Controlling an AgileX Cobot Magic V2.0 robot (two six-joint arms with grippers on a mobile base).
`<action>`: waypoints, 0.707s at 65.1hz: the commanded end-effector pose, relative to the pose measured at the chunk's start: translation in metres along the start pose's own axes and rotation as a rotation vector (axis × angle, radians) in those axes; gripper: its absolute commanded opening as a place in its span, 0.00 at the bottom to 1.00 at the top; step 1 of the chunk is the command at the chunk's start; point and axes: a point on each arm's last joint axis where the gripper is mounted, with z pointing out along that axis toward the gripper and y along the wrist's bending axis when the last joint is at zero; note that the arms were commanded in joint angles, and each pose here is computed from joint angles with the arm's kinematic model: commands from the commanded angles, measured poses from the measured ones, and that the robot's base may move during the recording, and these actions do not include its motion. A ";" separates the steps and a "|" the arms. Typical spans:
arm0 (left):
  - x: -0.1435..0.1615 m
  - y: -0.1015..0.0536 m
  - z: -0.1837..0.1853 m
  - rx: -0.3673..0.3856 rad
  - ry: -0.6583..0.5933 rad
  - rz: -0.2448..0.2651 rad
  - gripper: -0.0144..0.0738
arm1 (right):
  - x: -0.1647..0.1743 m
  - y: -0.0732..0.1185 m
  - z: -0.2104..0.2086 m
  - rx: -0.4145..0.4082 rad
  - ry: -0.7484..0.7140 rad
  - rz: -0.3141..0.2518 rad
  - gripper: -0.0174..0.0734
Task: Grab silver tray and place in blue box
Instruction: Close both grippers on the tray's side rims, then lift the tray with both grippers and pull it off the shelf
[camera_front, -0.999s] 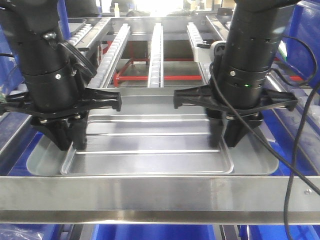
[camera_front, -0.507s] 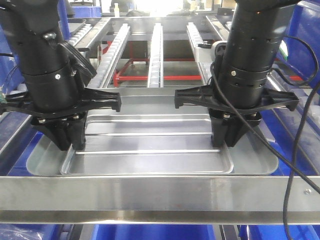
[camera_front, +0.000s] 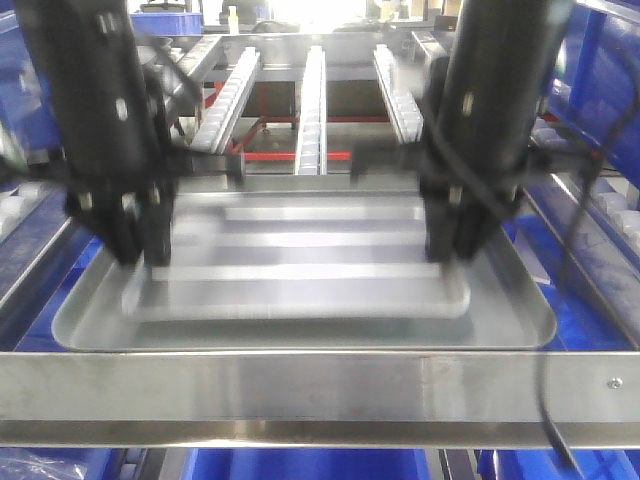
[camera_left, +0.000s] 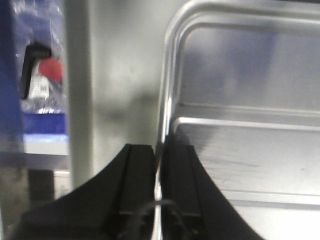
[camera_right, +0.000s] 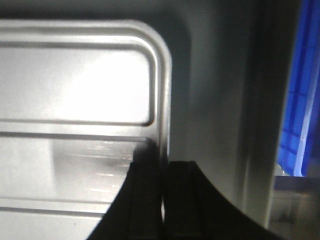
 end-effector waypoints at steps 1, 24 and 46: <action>-0.010 0.004 -0.046 0.038 -0.109 -0.011 0.15 | -0.010 -0.002 -0.041 -0.033 -0.096 -0.011 0.25; 0.017 0.021 -0.074 0.052 -0.129 -0.042 0.15 | 0.010 -0.018 -0.083 -0.046 -0.156 0.011 0.25; 0.058 0.017 -0.096 0.092 -0.143 -0.067 0.15 | 0.055 -0.010 -0.096 -0.073 -0.154 0.000 0.25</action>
